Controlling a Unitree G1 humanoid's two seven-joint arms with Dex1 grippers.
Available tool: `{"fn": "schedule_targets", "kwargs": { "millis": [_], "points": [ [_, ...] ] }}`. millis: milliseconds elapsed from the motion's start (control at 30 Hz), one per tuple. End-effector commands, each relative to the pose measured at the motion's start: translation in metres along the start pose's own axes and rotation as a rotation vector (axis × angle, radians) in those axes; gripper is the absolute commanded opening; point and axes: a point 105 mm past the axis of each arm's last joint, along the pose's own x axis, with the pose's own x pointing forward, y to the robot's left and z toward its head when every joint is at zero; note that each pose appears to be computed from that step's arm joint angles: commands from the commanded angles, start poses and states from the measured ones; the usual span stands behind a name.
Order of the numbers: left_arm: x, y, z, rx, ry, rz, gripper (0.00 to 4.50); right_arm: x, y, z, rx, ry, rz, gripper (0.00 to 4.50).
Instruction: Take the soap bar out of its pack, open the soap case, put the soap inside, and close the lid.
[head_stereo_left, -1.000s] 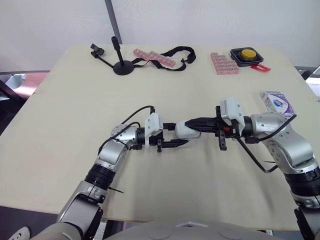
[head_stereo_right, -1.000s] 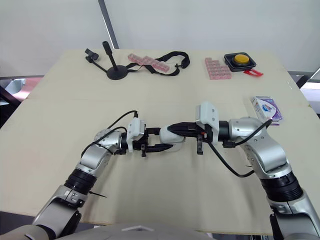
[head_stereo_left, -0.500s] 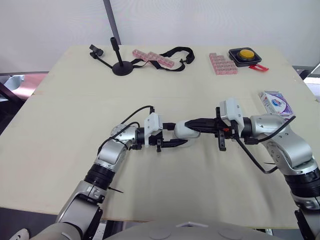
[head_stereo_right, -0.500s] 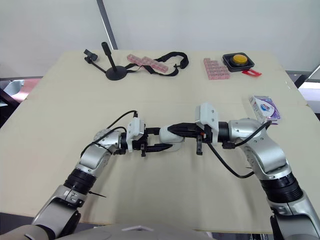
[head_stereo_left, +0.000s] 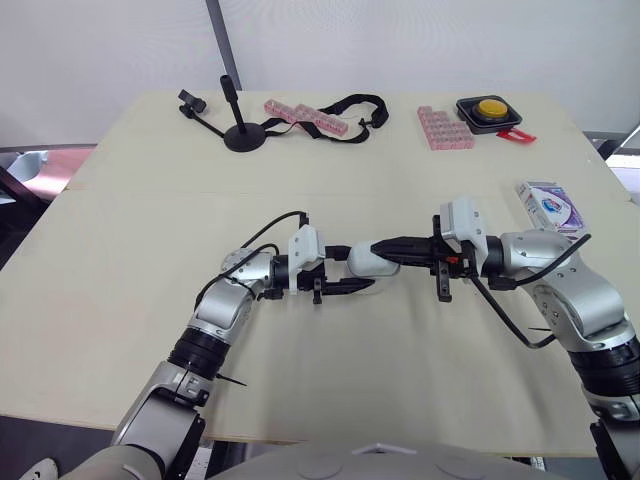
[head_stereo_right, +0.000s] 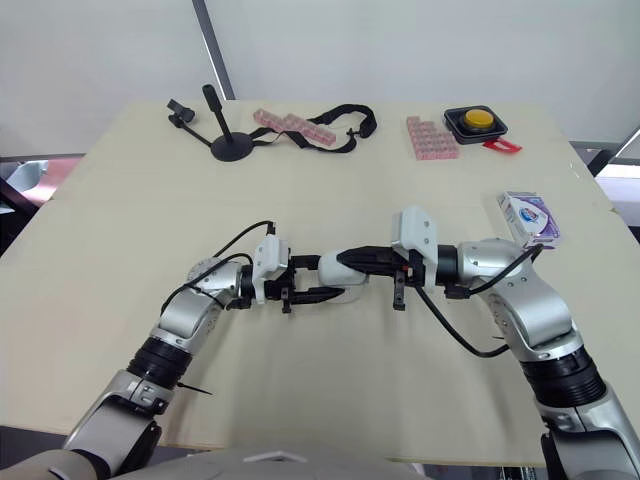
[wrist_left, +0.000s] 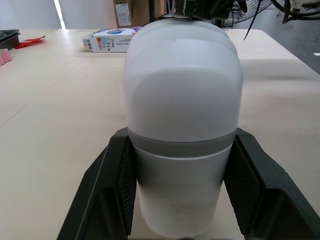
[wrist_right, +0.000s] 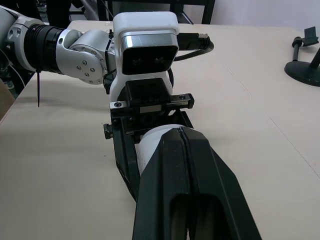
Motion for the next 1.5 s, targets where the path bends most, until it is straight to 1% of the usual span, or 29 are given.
{"fn": "schedule_targets", "kwargs": {
  "millis": [33,100,200,300,367,500,600,700,733,833,867,900,967,1000,1133,1300,1500],
  "points": [
    [-0.002,0.004,0.012,0.041,-0.032,0.013,1.91,-0.005,-0.003,-0.031,0.085,0.104,-0.037,0.02],
    [-0.003,0.003,0.012,0.04,-0.031,0.015,1.91,-0.009,-0.009,-0.028,0.089,0.085,-0.07,0.02],
    [-0.005,0.003,0.011,0.032,-0.024,0.021,1.91,-0.024,-0.02,-0.019,0.104,0.019,-0.128,0.02],
    [-0.007,0.007,0.011,-0.034,-0.026,0.049,1.91,-0.045,-0.024,-0.014,0.079,-0.04,-0.18,0.02],
    [-0.008,0.009,0.013,-0.084,-0.03,0.06,1.91,-0.055,-0.021,-0.016,0.066,-0.062,-0.191,0.02],
    [-0.01,0.011,0.017,-0.206,-0.043,0.077,1.91,-0.073,-0.01,-0.03,0.047,-0.066,-0.205,0.02],
    [-0.011,0.008,0.02,-0.306,-0.04,0.063,1.91,-0.08,-0.003,-0.04,0.022,-0.062,-0.204,0.83],
    [-0.012,0.004,0.022,-0.417,-0.035,0.042,1.91,-0.08,0.007,-0.048,-0.001,-0.043,-0.16,1.88],
    [-0.012,0.002,0.022,-0.458,-0.027,0.031,1.91,-0.08,0.011,-0.051,-0.014,-0.034,-0.14,2.15],
    [-0.013,-0.008,0.019,-0.57,0.015,-0.014,1.91,-0.079,0.023,-0.059,-0.034,-0.007,-0.073,3.19],
    [-0.013,-0.011,0.017,-0.606,0.036,-0.024,1.91,-0.078,0.025,-0.06,-0.039,-0.003,-0.06,3.47],
    [-0.013,-0.013,0.015,-0.64,0.055,-0.031,1.91,-0.078,0.026,-0.061,-0.043,-0.003,-0.053,3.89],
    [-0.014,-0.018,0.009,-0.726,0.094,-0.038,1.91,-0.078,0.027,-0.061,-0.046,-0.009,-0.051,4.33],
    [-0.014,-0.021,0.006,-0.77,0.117,-0.041,1.91,-0.078,0.027,-0.06,-0.044,-0.013,-0.051,4.43],
    [-0.017,-0.035,0.0,-0.965,0.198,-0.086,1.91,-0.076,0.03,-0.059,-0.032,-0.024,-0.049,4.43],
    [-0.018,-0.036,-0.005,-1.118,0.231,-0.049,1.91,-0.075,0.029,-0.059,-0.012,-0.028,-0.073,4.43],
    [-0.021,-0.04,-0.021,-1.129,0.325,0.006,1.91,-0.076,0.027,-0.058,-0.006,-0.023,-0.082,4.43]
  ]
}}
